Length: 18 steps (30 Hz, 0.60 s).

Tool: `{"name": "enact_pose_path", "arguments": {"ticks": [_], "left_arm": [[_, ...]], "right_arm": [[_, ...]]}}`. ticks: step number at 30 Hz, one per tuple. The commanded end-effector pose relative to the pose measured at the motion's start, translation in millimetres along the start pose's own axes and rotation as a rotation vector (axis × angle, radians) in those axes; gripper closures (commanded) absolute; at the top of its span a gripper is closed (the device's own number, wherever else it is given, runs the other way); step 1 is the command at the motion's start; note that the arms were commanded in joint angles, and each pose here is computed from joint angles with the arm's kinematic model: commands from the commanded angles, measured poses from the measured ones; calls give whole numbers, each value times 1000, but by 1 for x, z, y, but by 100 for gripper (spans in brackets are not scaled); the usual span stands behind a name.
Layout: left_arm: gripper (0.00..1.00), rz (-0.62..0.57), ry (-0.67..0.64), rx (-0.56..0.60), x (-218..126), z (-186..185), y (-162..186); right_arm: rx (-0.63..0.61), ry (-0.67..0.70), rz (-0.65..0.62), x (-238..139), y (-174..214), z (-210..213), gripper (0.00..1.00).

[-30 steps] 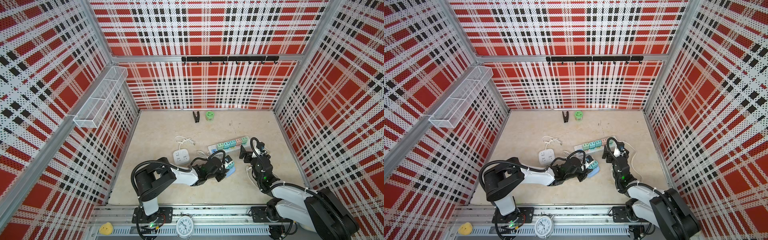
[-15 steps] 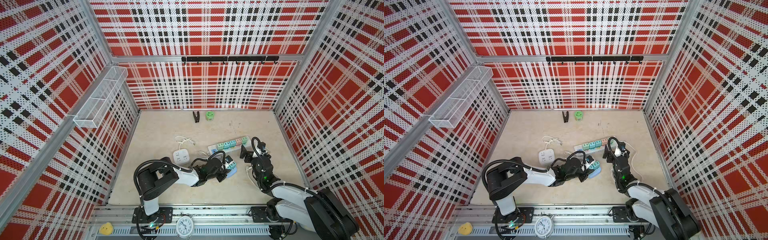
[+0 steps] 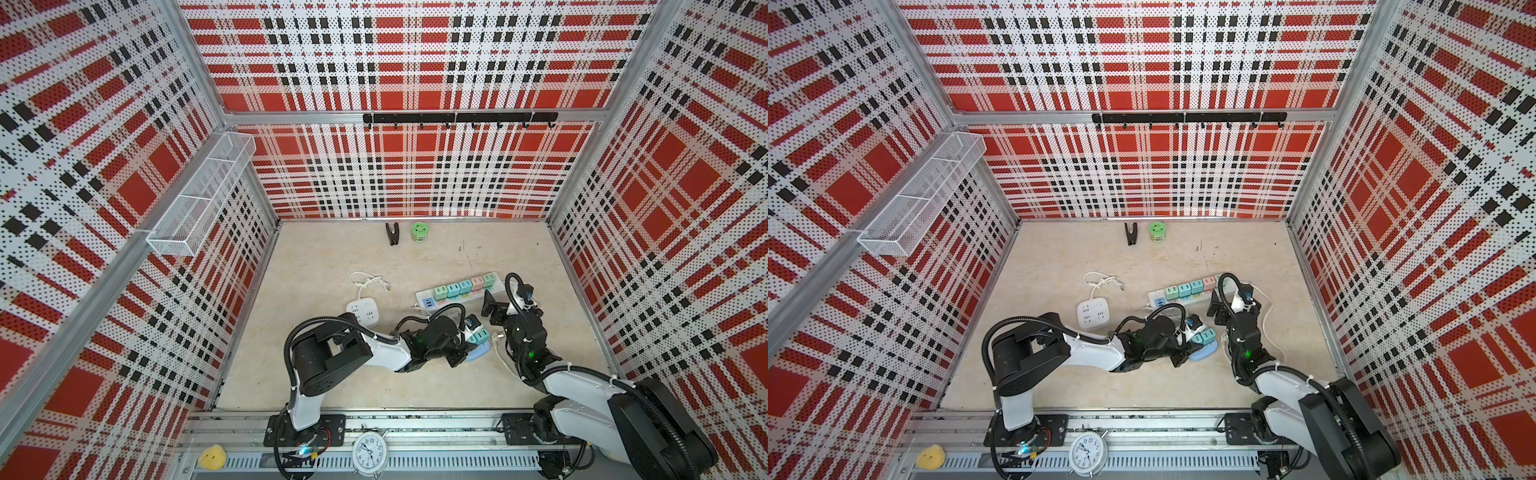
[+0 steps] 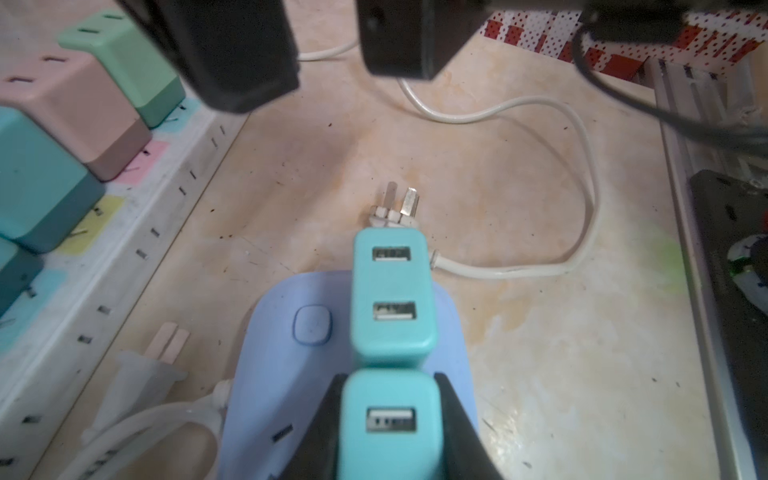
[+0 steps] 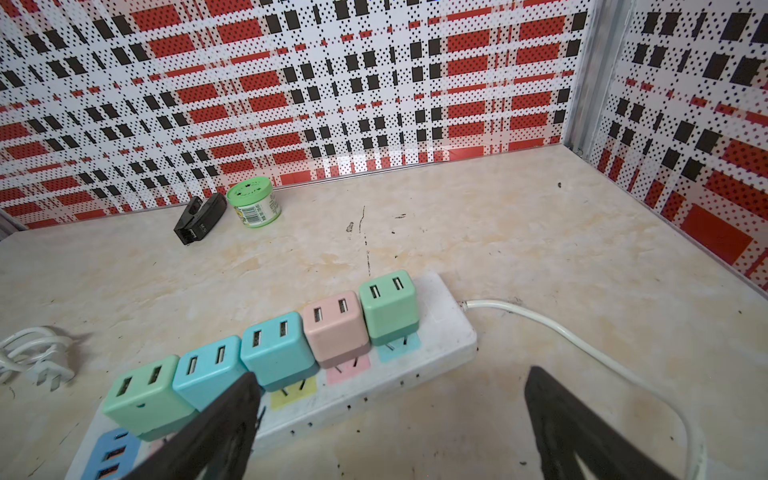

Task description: Insert the plug

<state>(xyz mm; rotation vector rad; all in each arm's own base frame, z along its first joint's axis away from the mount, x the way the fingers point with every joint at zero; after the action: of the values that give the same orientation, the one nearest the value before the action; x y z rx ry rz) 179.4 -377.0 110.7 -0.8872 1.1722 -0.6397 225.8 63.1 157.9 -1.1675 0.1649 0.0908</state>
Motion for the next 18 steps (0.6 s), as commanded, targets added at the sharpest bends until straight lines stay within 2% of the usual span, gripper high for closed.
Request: {"name": "enact_pose_path", "arguments": {"ticks": [1,2,4,8,12,13,16,18], "left_arm": [[94,131,118,-41,11,-17,29],[87,129,118,-41,11,-17,27],[66,123,107,-40,10,-14,22],[36,100,54,-48,-3,-2,4],[20,36,-36,-60,-34,18,-27],[12,8,-66,-65,-45,24,-35],[9,-72,-186,-106,-85,43,-55],[9,-113,-287,-152,-114,55,-58]], "right_arm": [[43,-25,-54,0,-13,5,0],[43,-22,-54,0,-13,4,0],[45,-24,-52,0,-13,4,0],[44,-26,-50,1,-13,4,0],[41,-34,-48,1,-13,5,0],[41,-38,-48,0,-13,5,0],[29,-85,-37,-1,-15,9,1],[31,-101,35,2,-16,15,6]]}}
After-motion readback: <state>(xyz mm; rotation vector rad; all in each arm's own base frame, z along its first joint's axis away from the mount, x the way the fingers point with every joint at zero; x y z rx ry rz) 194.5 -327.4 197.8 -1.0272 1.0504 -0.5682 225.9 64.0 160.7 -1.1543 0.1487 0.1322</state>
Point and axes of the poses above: each gripper's point midway between its finger pads, its own x axis out along the fingers, its own z axis along the line the jaws close on, y = z × x, the point moved 10 cm from there along -x, back along the fingers, and after that the axes turned 14 degrees about x, right-handed, at the moved point
